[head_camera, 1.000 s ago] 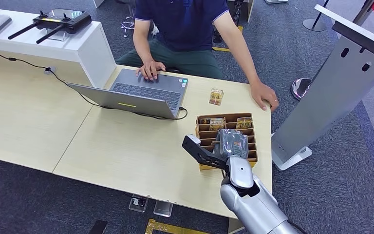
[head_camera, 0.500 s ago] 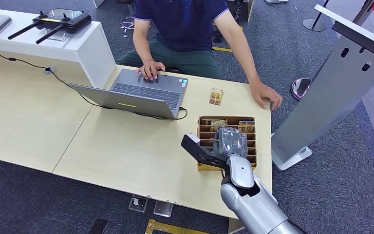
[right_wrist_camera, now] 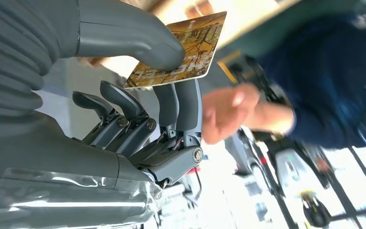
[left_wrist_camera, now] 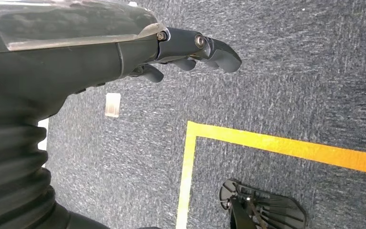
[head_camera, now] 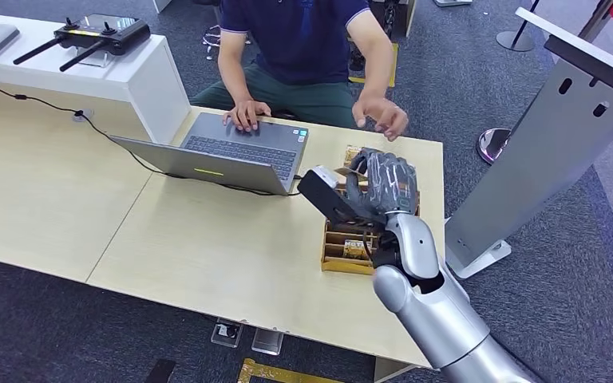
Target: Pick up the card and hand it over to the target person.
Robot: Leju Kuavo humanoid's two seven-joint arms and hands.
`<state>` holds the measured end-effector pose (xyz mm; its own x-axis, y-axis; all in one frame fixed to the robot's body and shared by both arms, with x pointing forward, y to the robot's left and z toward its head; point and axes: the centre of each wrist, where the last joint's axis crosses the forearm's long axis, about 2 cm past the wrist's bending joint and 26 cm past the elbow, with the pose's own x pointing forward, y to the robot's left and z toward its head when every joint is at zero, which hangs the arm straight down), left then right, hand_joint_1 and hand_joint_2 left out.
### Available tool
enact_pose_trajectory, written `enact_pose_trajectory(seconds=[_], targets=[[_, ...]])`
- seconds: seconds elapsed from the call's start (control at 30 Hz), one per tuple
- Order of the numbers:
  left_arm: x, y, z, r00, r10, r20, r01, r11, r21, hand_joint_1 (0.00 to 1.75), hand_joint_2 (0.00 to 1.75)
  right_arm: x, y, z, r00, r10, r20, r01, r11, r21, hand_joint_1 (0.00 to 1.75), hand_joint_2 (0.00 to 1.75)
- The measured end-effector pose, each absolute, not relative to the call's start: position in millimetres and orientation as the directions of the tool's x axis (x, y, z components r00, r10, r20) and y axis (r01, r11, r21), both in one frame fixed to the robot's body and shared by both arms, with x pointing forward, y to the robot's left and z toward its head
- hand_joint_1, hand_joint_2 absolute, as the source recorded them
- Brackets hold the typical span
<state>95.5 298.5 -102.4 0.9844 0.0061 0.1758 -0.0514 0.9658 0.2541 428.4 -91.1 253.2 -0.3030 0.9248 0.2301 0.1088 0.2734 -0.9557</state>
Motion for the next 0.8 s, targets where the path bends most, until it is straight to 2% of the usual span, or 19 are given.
enact_pose_trajectory(seconds=[0.13,0.47,0.57,0.7,0.8], targets=[[100,299,-102,0.982,-0.004,0.189,-0.046,0.966,0.255,0.00,1.75,439,-99,249,-0.288,0.942,0.175,0.145,0.223,-0.964,1.75,1.75],[101,302,-101,0.981,-0.030,0.190,-0.021,0.965,0.262,0.00,1.75,446,-124,241,-0.304,0.953,-0.013,0.397,0.115,-0.911,1.75,1.75],[101,300,-101,0.981,-0.038,0.189,-0.013,0.966,0.258,0.00,1.75,446,-125,238,-0.305,0.952,-0.039,0.420,0.097,-0.902,1.75,1.75],[97,300,-102,0.979,-0.052,0.196,0.001,0.968,0.250,0.00,1.75,444,-122,236,-0.309,0.951,-0.026,0.418,0.111,-0.902,0.00,1.75],[93,301,-103,0.981,-0.030,0.192,-0.022,0.965,0.262,0.00,1.75,442,-120,234,-0.315,0.949,0.008,0.409,0.143,-0.901,0.00,1.75]])
